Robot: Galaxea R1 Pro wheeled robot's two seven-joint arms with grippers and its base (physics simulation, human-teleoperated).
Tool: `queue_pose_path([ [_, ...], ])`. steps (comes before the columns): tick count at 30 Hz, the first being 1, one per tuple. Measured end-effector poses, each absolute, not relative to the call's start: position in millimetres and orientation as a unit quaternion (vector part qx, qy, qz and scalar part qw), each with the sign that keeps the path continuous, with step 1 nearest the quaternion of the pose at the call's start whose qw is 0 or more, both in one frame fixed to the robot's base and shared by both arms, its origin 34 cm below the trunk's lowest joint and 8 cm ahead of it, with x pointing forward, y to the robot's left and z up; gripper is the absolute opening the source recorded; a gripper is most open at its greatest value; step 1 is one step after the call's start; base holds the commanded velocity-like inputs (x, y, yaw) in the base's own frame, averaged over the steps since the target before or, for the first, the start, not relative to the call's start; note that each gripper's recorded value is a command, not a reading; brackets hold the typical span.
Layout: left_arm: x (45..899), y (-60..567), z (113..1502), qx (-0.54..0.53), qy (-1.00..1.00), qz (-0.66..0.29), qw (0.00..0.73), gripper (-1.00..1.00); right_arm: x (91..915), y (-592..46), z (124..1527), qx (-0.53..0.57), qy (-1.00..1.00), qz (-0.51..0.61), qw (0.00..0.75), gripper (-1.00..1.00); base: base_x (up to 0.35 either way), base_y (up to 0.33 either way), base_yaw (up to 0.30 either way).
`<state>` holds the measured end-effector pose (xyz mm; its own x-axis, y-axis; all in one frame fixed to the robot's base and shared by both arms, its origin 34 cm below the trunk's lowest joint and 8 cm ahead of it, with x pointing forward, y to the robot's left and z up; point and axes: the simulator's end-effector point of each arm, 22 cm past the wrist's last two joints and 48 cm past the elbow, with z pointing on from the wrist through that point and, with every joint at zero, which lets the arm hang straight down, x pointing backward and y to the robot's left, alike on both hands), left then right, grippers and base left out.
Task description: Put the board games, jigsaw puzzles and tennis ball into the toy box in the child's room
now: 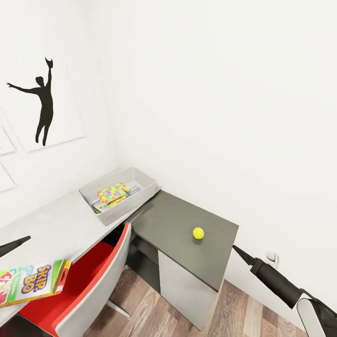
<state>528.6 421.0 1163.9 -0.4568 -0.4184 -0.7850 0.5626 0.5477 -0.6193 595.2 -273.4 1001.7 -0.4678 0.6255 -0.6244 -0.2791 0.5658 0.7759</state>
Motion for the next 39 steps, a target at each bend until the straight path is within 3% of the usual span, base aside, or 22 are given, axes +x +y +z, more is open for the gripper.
queue_pose_path([
  [39, 521, 424, 1154, -0.012, 0.716, -0.510, 0.477, 1.00, 595, -272, 1008, 0.116, 0.725, 0.452, 0.507, 1.00, 0.000, 0.000, 0.006],
])
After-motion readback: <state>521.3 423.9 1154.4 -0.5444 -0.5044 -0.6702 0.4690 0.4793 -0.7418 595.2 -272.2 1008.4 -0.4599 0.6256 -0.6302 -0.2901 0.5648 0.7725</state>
